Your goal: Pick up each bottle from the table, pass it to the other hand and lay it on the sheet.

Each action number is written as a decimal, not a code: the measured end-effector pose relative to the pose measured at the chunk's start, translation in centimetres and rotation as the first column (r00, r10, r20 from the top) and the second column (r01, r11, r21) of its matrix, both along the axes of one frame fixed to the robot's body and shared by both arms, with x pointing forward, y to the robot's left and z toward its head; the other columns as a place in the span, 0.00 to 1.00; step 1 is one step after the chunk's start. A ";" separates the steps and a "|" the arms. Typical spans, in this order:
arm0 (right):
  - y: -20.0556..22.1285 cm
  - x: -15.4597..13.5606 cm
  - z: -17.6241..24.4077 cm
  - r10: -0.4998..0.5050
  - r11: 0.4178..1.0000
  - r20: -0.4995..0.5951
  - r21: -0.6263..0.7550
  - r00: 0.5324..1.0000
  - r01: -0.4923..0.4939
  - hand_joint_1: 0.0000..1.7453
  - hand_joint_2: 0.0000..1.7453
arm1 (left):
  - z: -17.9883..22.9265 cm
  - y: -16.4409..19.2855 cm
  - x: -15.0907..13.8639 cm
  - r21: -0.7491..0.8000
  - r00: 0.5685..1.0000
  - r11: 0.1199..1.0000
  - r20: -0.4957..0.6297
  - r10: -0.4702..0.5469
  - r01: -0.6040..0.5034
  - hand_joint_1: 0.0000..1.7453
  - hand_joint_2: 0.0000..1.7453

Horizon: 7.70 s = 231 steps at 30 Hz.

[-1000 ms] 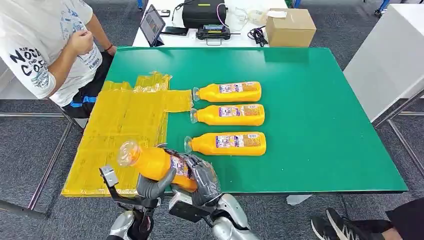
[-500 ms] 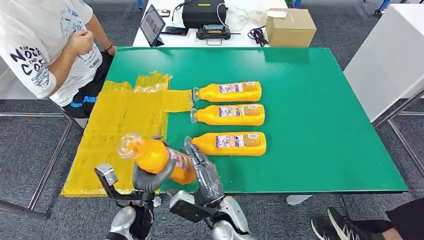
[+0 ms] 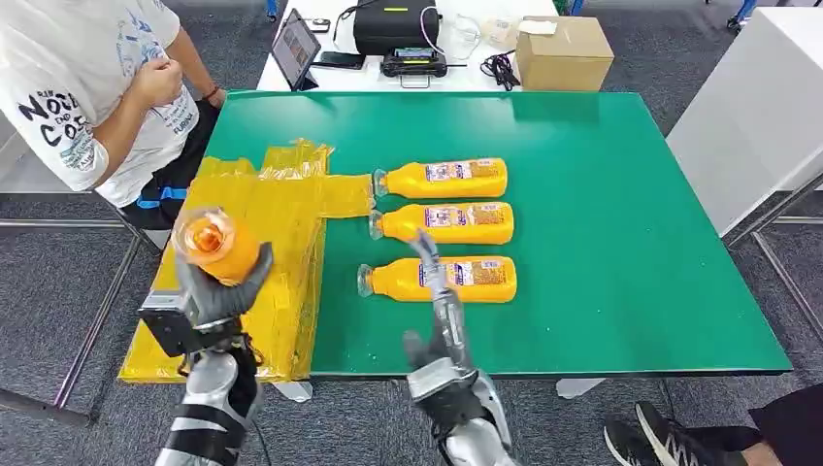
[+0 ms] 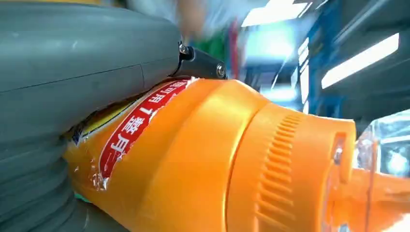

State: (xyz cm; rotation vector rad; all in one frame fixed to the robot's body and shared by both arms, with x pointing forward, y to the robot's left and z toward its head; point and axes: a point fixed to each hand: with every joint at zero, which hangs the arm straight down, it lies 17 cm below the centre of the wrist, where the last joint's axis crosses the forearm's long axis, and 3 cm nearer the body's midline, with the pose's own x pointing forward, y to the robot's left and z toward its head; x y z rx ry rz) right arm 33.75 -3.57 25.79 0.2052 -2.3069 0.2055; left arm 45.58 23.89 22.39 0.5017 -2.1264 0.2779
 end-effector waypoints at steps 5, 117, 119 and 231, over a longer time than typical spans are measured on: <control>-2.4 0.1 2.4 -0.030 0.996 0.036 0.086 0.999 0.027 0.00 0.00 | 4.0 -1.1 0.7 0.518 0.984 0.838 0.129 0.122 -0.172 1.00 1.00; -8.1 3.8 -6.4 -0.274 0.930 -0.116 -0.286 0.955 0.232 0.00 1.00 | -2.3 6.1 -4.2 -0.093 0.999 0.995 -0.011 0.045 -0.046 0.00 1.00; -8.1 3.8 -6.4 -0.275 0.930 -0.116 -0.285 0.954 0.234 0.00 1.00 | -2.4 6.1 -4.2 -0.094 0.999 0.994 -0.013 0.045 -0.046 0.00 1.00; -19.8 19.4 -21.0 -0.298 0.400 -0.479 -0.848 0.825 -0.348 0.00 1.00 | -11.9 -2.7 -1.3 -0.156 0.939 0.966 -0.244 -0.242 0.208 0.00 1.00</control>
